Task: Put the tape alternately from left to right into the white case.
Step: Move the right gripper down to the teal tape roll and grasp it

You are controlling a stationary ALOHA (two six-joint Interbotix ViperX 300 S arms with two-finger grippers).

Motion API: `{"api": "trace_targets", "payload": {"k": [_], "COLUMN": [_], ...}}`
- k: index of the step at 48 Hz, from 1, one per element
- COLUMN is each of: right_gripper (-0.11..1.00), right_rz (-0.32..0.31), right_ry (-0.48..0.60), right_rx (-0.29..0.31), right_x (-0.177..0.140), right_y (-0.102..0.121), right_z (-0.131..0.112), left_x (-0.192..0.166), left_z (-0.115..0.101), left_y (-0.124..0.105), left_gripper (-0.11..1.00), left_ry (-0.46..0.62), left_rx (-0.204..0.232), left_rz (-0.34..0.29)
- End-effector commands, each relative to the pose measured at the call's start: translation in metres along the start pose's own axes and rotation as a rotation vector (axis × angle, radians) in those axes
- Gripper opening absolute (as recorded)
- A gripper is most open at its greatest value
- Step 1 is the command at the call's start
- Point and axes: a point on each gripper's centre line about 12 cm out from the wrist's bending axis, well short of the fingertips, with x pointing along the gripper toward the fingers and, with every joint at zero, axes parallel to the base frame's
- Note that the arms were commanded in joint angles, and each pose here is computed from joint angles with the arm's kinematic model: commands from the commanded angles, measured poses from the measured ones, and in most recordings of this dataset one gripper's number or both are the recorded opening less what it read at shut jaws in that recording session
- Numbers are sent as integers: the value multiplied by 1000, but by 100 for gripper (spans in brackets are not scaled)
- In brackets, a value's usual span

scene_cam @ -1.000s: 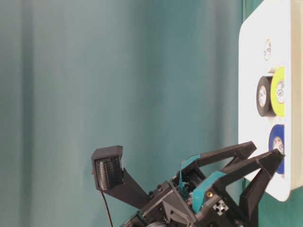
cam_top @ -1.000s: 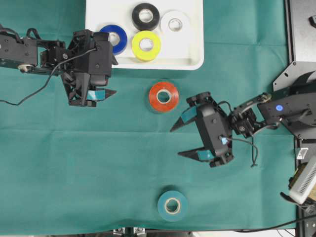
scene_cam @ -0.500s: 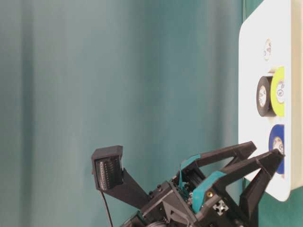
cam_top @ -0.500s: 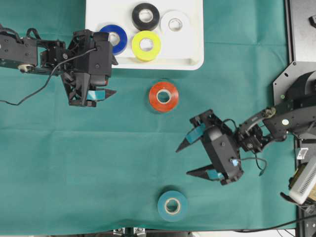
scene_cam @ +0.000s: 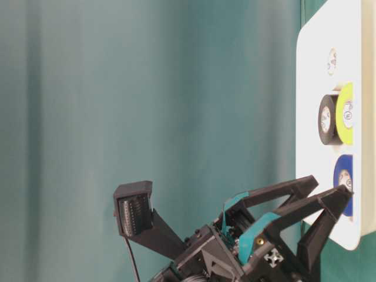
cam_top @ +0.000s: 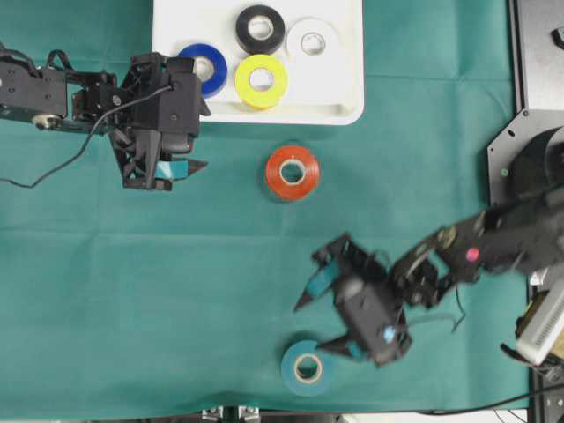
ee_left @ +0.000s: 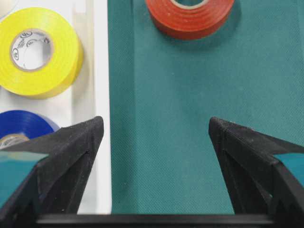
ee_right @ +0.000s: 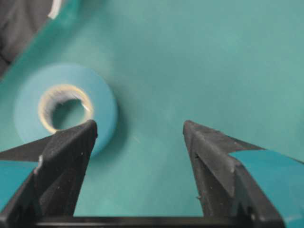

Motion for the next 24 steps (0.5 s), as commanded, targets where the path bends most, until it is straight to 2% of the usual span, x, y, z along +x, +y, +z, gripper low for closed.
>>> {"api": "trace_targets", "payload": {"k": [1, 9, 16, 24], "right_gripper": [76, 76, 76, 76], "right_rz": [19, -6, -51, -73], "right_ry": [-22, 55, 117, 157], "right_rx": [-17, -50, -54, -49], "right_x": [8, 23, 30, 42], "right_y": [13, 28, 30, 29], "right_z": [17, 21, 25, 22], "left_x": [-5, -4, -4, -4], "left_z": [9, 8, 5, 3], "left_y": [0, 0, -1, -5], "left_gripper": [66, 66, 66, 66], "left_ry": [-34, -29, -23, -17], "left_rx": [-1, -2, -1, 5], "left_rz": [3, 2, 0, -8]}}
